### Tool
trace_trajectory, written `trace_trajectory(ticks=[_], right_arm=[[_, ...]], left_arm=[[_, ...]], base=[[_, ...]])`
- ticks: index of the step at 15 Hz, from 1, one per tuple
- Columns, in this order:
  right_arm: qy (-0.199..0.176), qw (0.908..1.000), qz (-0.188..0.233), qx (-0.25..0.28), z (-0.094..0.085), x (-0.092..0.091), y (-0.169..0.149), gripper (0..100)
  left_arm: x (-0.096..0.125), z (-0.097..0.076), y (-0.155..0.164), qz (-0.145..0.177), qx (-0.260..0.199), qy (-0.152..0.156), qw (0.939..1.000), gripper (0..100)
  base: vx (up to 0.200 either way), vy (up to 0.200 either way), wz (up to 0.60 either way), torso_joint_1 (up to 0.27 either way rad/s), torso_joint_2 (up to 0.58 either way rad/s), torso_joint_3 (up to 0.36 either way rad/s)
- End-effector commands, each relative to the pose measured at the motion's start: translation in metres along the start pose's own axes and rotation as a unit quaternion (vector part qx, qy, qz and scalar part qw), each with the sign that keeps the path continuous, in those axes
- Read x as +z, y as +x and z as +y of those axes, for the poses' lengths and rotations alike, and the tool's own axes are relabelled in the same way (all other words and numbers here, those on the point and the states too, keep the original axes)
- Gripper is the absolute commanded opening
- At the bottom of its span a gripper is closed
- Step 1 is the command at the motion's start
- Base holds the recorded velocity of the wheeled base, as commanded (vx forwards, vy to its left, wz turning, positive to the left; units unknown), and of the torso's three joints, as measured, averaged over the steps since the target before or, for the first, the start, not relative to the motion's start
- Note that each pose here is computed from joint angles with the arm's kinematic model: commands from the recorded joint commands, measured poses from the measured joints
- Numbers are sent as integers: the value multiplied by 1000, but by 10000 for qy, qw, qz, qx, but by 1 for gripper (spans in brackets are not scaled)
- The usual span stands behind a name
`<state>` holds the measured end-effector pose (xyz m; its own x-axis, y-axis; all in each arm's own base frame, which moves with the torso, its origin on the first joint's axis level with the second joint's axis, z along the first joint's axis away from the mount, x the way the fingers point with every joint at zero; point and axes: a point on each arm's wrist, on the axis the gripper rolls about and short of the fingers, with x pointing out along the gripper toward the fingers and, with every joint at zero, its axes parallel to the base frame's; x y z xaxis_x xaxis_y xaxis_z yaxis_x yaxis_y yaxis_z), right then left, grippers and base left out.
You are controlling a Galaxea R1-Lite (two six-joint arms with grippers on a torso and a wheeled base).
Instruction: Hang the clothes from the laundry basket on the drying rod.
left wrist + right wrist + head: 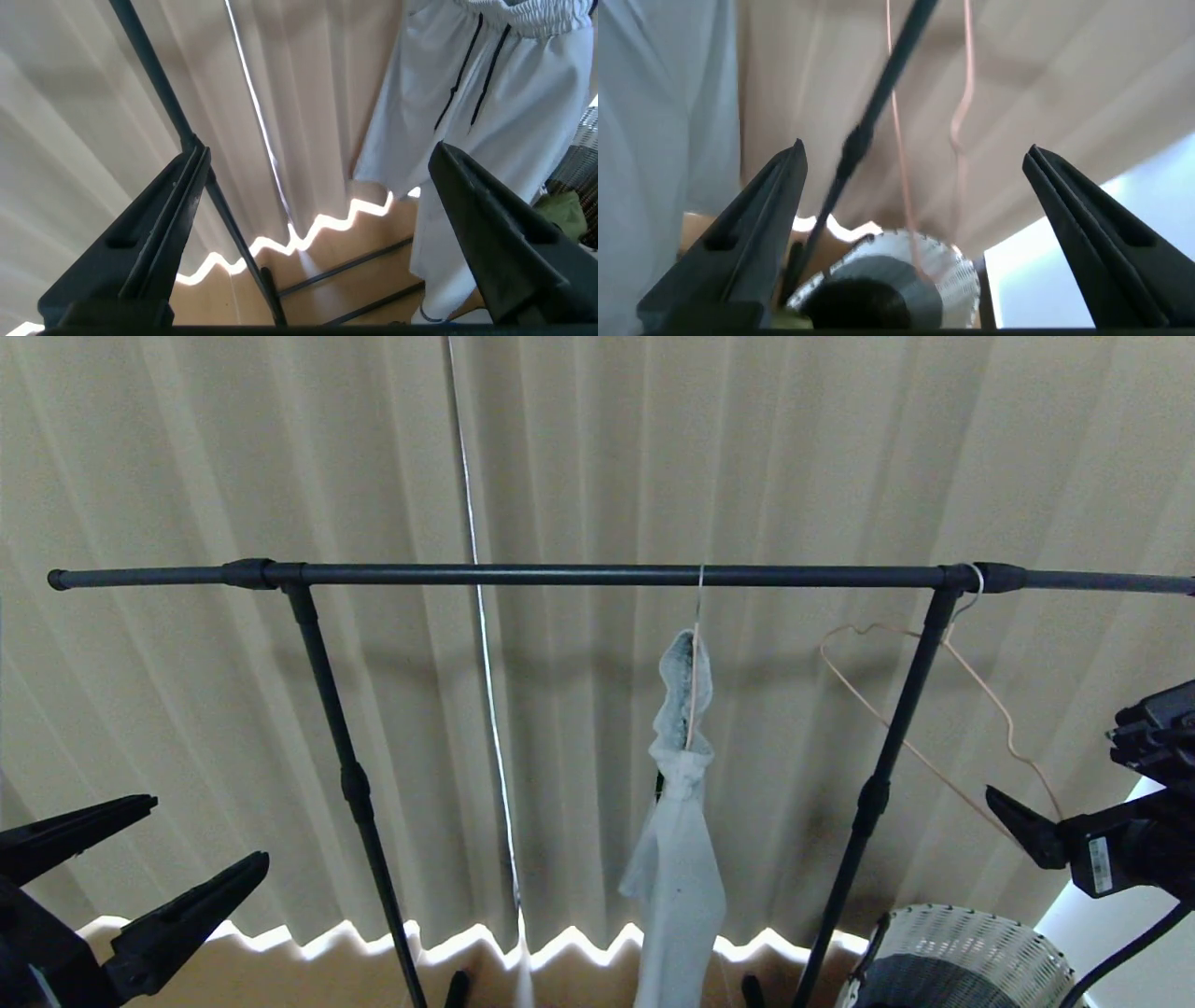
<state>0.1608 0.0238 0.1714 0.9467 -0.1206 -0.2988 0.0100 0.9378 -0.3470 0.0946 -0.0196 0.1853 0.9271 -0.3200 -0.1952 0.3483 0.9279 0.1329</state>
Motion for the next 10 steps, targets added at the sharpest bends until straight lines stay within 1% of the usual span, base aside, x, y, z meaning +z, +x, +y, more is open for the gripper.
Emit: trace_trajectory(ticks=[1,3,6,10], right_arm=[[55,9998,135,-165,-7,-4,0,100],[49,9994,284,-205,-7,-10,3,100],[32,9993,316,-212,-7,-11,2,100],[20,9992,355,-184,-5,-15,3,100]], left_arm=[[-1,0,0,8,-5,0,10000,100],[-3,-1,0,38,-10,3,10000,100],[-3,0,0,48,4,0,10000,100],[-3,0,0,48,4,0,10000,100]], base=[[0,0,0,0,0,0],[0,0,0,0,0,0],[0,0,0,0,0,0],[-200,0,0,4,5,1]])
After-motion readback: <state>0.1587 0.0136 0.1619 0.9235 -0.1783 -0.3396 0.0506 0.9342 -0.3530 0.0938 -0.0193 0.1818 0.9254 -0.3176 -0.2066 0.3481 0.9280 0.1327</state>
